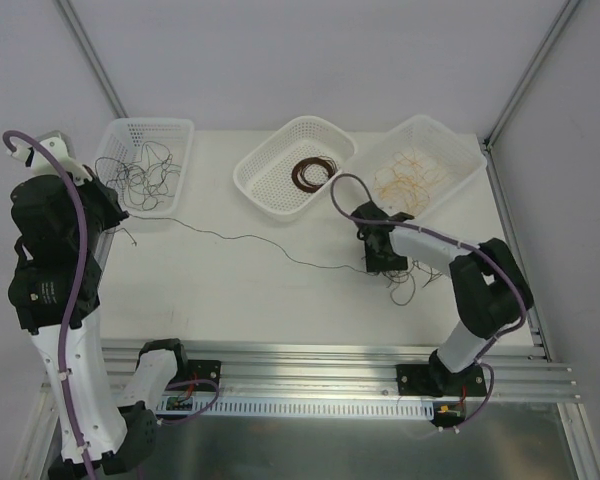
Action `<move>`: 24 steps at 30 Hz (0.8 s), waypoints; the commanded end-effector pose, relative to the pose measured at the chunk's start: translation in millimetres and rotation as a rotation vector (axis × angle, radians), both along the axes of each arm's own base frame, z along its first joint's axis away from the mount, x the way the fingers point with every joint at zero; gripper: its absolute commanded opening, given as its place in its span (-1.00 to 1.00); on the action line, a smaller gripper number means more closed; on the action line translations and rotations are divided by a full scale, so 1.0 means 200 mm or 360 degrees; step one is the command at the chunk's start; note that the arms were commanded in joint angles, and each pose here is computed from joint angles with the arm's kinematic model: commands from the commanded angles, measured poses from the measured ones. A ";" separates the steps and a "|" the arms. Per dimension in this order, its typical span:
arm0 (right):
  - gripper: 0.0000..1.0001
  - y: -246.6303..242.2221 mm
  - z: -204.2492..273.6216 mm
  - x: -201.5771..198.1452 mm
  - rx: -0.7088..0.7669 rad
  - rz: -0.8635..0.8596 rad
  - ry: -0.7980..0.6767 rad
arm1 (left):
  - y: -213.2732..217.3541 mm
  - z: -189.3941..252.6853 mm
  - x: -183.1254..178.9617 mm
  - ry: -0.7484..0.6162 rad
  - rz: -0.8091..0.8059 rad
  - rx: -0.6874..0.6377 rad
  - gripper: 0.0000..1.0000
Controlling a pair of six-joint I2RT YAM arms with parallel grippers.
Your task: Untangle the cables
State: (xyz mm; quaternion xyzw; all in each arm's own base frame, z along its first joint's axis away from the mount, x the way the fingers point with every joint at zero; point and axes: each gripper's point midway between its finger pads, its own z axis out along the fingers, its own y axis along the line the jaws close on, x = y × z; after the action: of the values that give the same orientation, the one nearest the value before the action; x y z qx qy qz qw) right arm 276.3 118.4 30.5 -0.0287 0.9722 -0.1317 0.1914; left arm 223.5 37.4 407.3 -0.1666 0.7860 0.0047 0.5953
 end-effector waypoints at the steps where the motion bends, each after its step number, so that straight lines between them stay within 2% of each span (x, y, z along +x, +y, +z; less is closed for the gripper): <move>1: 0.07 -0.16 0.05 -0.04 0.0118 -0.0238 -0.0037 | 0.08 0.10 -0.01 -0.0038 0.0107 0.0105 -1.00; 7: 0.04 -0.24 0.11 -0.07 0.0327 -0.0390 -0.0068 | 0.18 0.29 -0.02 -0.0122 0.0256 0.0217 -1.00; 12: 0.04 -0.27 0.17 -0.08 0.0474 -0.0454 -0.0100 | 0.19 0.37 0.04 -0.0156 0.0255 0.0228 -1.00; 17: 0.06 -0.21 0.28 -0.04 0.0560 -0.0345 -0.0129 | 0.10 0.46 0.16 -0.0229 0.0091 0.0143 -1.00; 24: 0.27 -0.03 0.37 -0.09 0.0689 -0.0078 -0.0119 | 0.09 0.67 0.34 -0.0386 0.0033 0.0095 -1.00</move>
State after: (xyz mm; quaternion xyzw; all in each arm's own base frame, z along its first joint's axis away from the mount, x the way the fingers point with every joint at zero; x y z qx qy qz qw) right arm 257.5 88.5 76.7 0.0873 0.9748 0.0311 0.2030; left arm 276.9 60.7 513.7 -0.1639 0.7326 0.0424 0.6593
